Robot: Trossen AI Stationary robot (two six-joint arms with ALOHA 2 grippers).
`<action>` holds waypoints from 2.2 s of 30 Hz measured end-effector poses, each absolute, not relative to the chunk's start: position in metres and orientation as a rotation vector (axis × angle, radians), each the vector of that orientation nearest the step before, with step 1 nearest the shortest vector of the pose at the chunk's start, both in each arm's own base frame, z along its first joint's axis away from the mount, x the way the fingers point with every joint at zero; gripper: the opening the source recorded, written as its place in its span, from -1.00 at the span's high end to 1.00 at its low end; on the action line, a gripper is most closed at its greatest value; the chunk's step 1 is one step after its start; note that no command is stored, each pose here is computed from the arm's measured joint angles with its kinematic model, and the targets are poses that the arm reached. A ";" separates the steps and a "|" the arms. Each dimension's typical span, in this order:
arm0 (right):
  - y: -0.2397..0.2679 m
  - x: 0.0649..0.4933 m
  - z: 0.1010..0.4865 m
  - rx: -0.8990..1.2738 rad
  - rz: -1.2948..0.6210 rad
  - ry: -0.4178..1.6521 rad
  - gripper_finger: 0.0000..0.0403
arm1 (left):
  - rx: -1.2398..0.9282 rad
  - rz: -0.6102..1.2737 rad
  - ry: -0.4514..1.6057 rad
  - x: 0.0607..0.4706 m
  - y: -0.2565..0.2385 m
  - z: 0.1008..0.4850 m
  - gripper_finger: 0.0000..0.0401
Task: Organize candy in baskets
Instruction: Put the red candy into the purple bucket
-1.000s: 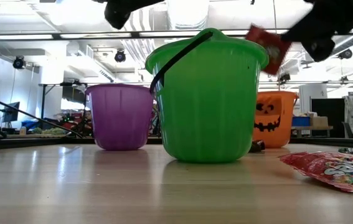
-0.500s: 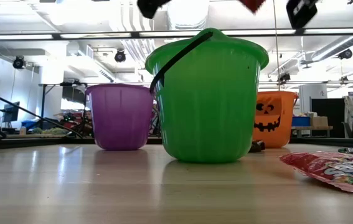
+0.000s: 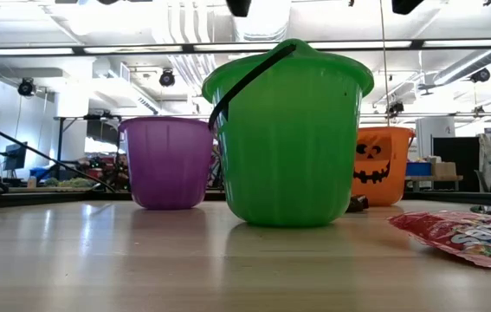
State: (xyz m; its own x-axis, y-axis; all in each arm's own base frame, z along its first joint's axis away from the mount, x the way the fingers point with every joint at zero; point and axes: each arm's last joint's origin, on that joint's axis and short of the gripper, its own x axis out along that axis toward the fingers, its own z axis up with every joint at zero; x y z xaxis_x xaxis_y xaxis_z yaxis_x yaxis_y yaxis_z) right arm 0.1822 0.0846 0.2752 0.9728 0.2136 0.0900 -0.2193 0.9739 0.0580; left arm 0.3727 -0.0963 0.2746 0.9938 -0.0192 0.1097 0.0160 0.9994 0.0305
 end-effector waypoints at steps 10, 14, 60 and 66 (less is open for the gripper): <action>0.083 0.184 0.274 0.047 0.154 -0.079 0.96 | 0.060 -0.016 -0.123 0.386 -0.100 0.276 0.18; 0.083 0.184 0.274 0.034 0.152 -0.080 0.96 | 0.061 -0.013 -0.124 0.387 -0.100 0.276 0.70; 0.073 0.177 0.271 0.183 -0.061 -0.018 -0.40 | -0.023 0.558 0.589 0.258 0.009 0.328 1.00; 0.073 0.179 0.269 0.189 -0.063 -0.007 -0.40 | -0.039 0.571 0.685 0.262 0.029 0.316 1.00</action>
